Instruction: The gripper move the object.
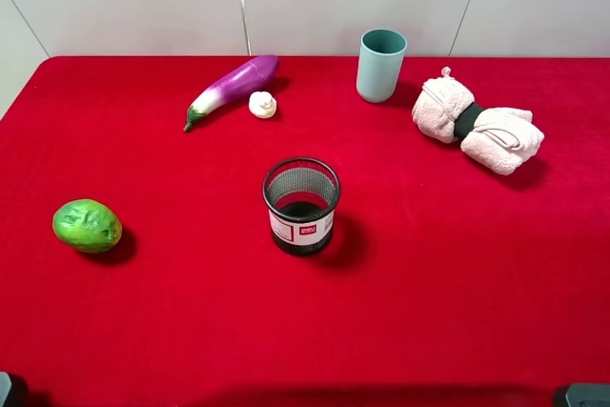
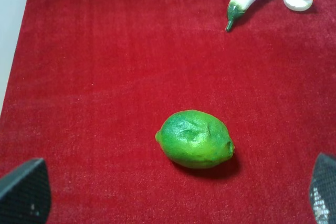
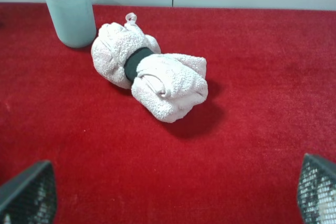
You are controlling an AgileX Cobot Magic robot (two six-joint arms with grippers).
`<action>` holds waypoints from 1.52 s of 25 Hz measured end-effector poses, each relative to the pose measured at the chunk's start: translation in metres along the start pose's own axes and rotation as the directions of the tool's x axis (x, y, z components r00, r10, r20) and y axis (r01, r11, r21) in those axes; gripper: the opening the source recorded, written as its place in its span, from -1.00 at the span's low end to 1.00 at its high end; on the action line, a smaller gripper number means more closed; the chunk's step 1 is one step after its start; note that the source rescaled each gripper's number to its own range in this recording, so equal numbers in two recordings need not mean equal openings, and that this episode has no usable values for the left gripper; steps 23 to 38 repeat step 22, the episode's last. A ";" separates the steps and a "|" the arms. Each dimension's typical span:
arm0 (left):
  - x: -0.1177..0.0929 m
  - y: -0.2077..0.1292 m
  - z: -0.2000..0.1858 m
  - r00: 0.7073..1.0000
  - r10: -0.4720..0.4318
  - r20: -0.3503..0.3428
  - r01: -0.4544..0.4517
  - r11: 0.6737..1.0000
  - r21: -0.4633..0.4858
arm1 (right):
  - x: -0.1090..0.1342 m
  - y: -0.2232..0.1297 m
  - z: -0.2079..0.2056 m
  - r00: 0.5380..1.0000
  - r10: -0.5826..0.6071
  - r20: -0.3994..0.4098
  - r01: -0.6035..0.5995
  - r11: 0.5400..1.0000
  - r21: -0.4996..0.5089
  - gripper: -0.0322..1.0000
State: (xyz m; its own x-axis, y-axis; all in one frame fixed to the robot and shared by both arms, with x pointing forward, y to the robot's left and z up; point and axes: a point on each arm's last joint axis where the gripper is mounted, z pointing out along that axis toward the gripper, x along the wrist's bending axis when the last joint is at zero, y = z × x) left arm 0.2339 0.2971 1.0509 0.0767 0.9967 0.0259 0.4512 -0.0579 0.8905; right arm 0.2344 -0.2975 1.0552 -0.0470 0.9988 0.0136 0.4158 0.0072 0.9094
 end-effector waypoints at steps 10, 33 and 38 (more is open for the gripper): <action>0.000 0.000 0.000 1.000 0.000 0.000 0.000 1.000 0.000 | 0.000 0.000 0.000 1.000 0.000 0.000 0.000 1.000 -0.002 0.99; 0.000 0.000 0.000 1.000 0.000 0.000 0.000 1.000 0.000 | 0.000 0.000 0.000 1.000 0.000 0.000 0.000 1.000 -0.003 0.99; 0.000 0.000 0.000 1.000 0.000 0.000 0.000 1.000 0.000 | 0.000 0.000 0.000 1.000 0.000 0.000 0.000 1.000 -0.003 0.99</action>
